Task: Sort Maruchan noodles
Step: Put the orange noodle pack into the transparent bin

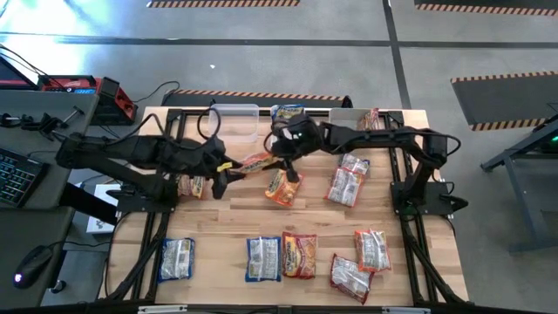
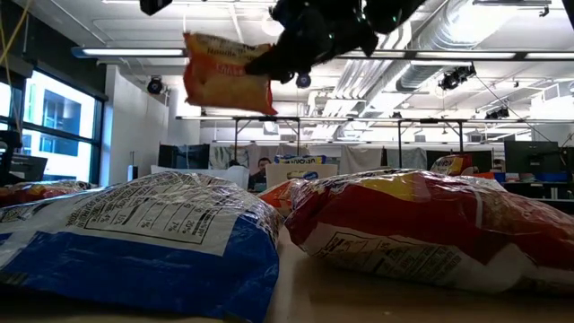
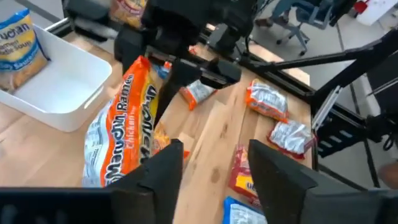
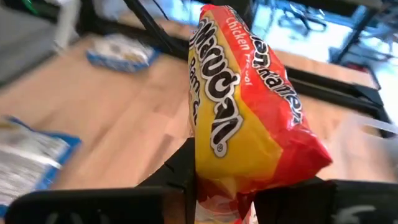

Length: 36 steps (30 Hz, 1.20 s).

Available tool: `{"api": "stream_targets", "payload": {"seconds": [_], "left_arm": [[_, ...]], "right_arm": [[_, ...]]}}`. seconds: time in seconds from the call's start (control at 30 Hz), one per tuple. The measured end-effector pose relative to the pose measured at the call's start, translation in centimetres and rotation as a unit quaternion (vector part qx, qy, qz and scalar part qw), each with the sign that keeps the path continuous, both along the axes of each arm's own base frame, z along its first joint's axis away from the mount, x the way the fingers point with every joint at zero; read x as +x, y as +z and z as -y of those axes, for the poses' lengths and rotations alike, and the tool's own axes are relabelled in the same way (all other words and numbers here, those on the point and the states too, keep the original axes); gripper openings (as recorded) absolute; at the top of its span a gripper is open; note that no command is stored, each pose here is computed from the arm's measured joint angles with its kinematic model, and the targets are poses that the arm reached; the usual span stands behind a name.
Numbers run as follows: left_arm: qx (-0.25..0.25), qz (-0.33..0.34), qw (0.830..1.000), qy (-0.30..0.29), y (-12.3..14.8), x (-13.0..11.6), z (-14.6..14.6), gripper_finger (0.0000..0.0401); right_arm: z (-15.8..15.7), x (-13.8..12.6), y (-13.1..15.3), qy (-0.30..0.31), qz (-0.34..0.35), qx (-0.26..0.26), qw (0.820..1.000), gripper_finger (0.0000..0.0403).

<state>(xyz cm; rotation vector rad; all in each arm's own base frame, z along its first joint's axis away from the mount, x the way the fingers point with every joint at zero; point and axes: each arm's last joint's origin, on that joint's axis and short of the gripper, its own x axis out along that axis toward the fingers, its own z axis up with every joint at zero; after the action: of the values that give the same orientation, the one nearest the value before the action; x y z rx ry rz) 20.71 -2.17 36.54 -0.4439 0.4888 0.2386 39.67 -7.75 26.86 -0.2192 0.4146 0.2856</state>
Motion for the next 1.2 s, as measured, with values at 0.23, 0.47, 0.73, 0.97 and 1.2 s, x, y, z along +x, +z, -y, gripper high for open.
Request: {"api": "stream_targets", "payload": {"seconds": [0.23,0.47,0.73,0.97,1.2], "left_arm": [[0.008,-0.047,0.999,0.004,-0.8,0.1,-1.7,0.0232],[0.006,-0.089,0.996,-0.01,-2.0,1.2,-2.8,0.0254],[0.031,-0.148,0.988,-0.045,-2.6,3.2,-3.3,0.0267],[0.077,-0.217,0.969,-0.092,-2.7,6.1,-3.4,0.0267],[0.116,-0.276,0.944,-0.138,-3.3,8.4,-3.5,0.0247]], "right_arm": [[-1.6,0.5,1.0,0.024,0.005,-0.046,0.999,0.0081],[-1.5,0.5,1.0,0.029,0.008,-0.048,0.998,0.0081],[-1.4,0.5,1.0,0.025,0.009,-0.051,0.998,0.0081],[-1.4,0.5,1.0,0.024,0.01,-0.051,0.998,0.0081],[-1.3,0.4,1.0,0.023,0.007,-0.05,0.998,0.0081]]}}
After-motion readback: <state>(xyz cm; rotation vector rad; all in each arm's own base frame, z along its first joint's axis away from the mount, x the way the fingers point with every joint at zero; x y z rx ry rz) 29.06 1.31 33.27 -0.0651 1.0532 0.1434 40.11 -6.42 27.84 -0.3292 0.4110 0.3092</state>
